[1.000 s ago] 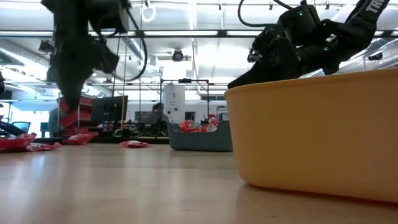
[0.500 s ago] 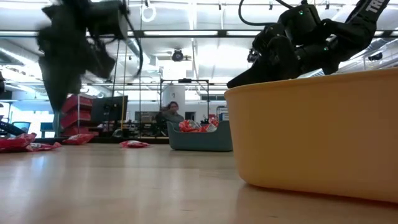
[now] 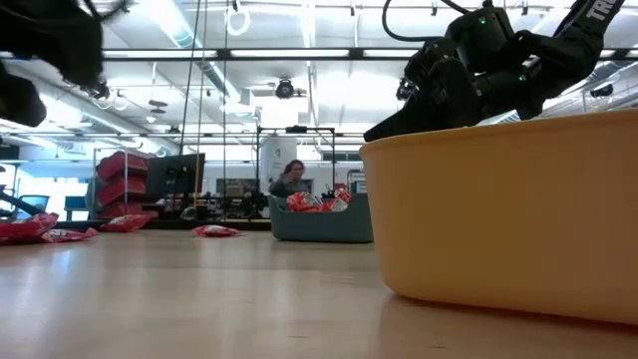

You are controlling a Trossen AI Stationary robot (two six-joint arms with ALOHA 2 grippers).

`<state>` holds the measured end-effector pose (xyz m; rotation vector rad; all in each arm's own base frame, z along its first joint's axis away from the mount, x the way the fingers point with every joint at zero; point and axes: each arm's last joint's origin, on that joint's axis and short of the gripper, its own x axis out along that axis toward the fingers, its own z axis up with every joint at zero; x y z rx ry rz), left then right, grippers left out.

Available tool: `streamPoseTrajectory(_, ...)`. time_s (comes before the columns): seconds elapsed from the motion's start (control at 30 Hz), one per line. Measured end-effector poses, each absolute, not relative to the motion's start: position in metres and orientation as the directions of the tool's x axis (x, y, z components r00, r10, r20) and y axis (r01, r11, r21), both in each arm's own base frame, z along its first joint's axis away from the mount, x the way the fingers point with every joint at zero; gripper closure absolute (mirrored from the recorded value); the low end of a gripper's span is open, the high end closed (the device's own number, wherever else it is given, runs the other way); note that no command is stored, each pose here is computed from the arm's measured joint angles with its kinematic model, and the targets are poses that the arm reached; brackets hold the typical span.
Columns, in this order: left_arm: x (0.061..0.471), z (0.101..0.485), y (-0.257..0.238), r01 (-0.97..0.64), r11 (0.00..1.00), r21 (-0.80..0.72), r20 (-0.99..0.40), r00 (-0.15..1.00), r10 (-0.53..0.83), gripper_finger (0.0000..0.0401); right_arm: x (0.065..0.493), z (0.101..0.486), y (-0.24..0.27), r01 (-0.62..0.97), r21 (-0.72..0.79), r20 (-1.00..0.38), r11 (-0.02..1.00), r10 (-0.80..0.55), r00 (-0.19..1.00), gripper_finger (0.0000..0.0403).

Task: Sort candy
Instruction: Move the red chocolate to the

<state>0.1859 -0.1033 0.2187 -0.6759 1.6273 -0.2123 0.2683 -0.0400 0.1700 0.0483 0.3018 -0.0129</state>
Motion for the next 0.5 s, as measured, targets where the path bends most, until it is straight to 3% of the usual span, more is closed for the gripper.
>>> streamPoseTrajectory(0.27, 0.208, 0.187, -0.145, -0.217, 0.806, -0.551, -0.821, -0.034, -0.570, 0.0401, 0.268, 0.170, -0.040, 0.019, 0.042, -0.298, 0.999, -0.006, 0.955, 0.0401)
streamPoseTrajectory(0.5, 0.207, 0.153, -0.171, -0.205, 0.820, -0.535, -0.800, -0.188, -0.569, 0.0401, 0.268, 0.170, -0.040, 0.019, 0.042, -0.300, 0.999, -0.006, 0.954, 0.0402)
